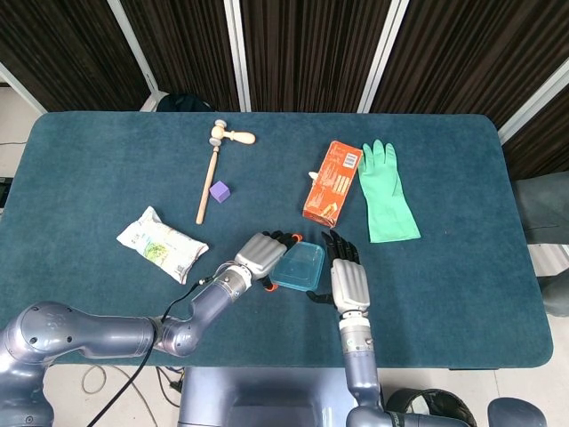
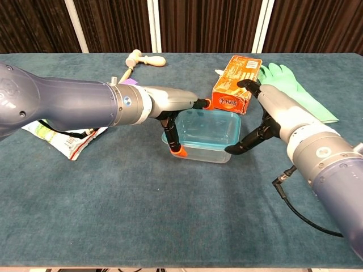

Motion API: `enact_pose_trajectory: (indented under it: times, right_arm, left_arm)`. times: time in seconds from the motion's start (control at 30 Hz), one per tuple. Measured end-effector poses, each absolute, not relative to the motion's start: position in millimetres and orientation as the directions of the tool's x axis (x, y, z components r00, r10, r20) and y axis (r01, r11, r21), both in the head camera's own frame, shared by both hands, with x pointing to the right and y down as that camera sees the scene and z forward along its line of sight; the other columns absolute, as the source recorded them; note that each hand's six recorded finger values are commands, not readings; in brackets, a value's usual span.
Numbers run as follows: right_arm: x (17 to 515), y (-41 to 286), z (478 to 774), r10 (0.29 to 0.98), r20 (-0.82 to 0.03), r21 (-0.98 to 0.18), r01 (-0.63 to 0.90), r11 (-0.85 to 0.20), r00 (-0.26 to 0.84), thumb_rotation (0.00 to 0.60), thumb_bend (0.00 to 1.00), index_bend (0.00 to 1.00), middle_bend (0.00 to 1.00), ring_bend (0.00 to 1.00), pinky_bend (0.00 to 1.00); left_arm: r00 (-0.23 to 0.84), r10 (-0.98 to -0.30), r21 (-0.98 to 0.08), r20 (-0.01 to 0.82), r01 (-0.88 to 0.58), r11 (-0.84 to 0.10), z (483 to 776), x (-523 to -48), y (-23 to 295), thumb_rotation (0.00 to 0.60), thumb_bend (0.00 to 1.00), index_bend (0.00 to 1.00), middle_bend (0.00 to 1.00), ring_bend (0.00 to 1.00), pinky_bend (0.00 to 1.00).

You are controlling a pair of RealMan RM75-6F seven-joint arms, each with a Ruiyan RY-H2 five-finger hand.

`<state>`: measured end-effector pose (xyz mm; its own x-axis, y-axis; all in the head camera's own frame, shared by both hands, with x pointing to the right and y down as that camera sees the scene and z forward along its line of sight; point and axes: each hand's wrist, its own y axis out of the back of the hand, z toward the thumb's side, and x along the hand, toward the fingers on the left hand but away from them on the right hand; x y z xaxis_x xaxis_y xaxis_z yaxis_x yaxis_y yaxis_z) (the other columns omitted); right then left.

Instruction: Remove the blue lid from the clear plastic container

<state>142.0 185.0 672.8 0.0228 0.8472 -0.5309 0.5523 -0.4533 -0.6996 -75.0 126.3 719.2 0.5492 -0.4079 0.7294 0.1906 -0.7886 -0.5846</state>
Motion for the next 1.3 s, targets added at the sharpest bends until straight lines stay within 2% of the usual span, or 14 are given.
enact_pose_trajectory:
  times: [0.67, 1.07, 1.17, 1.3]
  right_arm:
    - [132.8, 179.7, 669.9, 0.842, -0.540, -0.664, 0.615, -0.425, 0.000, 0.600, 0.24, 0.00, 0.00, 0.00, 0.00]
    - [138.1, 181.3, 677.4, 0.837, -0.548, -0.680, 0.587, -0.439, -0.009, 0.600, 0.23, 0.00, 0.00, 0.00, 0.00]
    - [140.3, 183.0, 679.3, 0.836, -0.548, -0.682, 0.585, -0.440, -0.010, 0.600, 0.24, 0.05, 0.00, 0.00, 0.00]
    - [142.1, 184.0, 680.7, 0.845, -0.535, -0.688, 0.584, -0.431, -0.007, 0.600, 0.23, 0.20, 0.06, 0.00, 0.00]
  left_arm:
    - [0.548, -0.406, -0.582, 0.731, 0.192, -0.790, 717.9, -76.5, 125.0, 0.600, 0.30, 0.10, 0.24, 0.16, 0.35]
    - [0.558, -0.408, -0.584, 0.723, 0.176, -0.793, 714.7, -73.8, 123.2, 0.600, 0.30, 0.10, 0.24, 0.16, 0.35]
    - [0.561, -0.407, -0.581, 0.721, 0.169, -0.796, 713.6, -73.7, 122.9, 0.600, 0.30, 0.10, 0.24, 0.16, 0.35]
    - [0.563, -0.405, -0.582, 0.720, 0.171, -0.795, 713.2, -74.7, 122.6, 0.600, 0.30, 0.10, 0.24, 0.16, 0.35]
